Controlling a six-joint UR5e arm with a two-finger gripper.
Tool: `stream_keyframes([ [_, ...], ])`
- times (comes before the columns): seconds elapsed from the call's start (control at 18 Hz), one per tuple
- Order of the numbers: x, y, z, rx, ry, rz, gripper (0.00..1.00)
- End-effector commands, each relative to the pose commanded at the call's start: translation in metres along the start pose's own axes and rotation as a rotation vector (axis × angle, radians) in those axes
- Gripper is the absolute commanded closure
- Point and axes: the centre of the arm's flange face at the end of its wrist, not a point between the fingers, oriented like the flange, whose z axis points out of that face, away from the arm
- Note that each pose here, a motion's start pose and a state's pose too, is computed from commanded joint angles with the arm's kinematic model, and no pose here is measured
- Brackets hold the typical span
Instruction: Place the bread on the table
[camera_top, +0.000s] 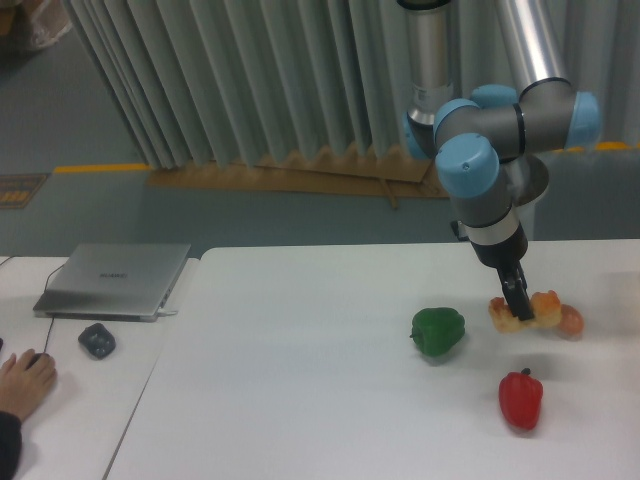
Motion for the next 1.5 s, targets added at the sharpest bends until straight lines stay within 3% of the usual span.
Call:
stream_keyframes([
  [0.17,-0.007,0.004,-0.006,-0.022,-0.032,-0.023,0.0],
  [0.22,-0.003,0.01,0.005,-0.014,-0.004,0.002,0.0],
  [0.33,-0.003,0.043,0.004,0.009,-0.013,0.025,0.0],
  [0.39,-0.01,0.04,0.004,0.047,-0.026,0.04,0.0],
  [0.56,-0.006,0.042,-0.001,-0.001,-0.015,0.006,0.0],
  [0.61,0.014,0.06,-0.019,0.009,-0.034,0.015,0.0],
  [0.67,0.014,0.078,-0.014,0.035,-0.027,0.028,0.0],
  [0.78,-0.005,0.067,0.006,0.048,-0.009,0.01,0.0],
  [0.89,-0.004,0.042,-0.012,0.019,-0.038,0.005,0.0],
  [1.06,-0.001,0.051,-0.033,0.026,-0.077,-0.034,0.0],
  [1.22,-0.018,0.099,-0.041,0.12,-0.112,-0.164,0.0],
  [1.28,-0.015,0.139,-0.037,0.146,-0.116,-0.256,0.0],
  [1.33,-0.017,0.16,-0.041,0.163,-0.125,-0.294,0.0],
  [1.44,-0.015,0.191,-0.037,0.284,-0.077,-0.333,0.0],
  [1.5,-0.017,0.199,-0.03,0.313,-0.017,-0.323,0.0],
])
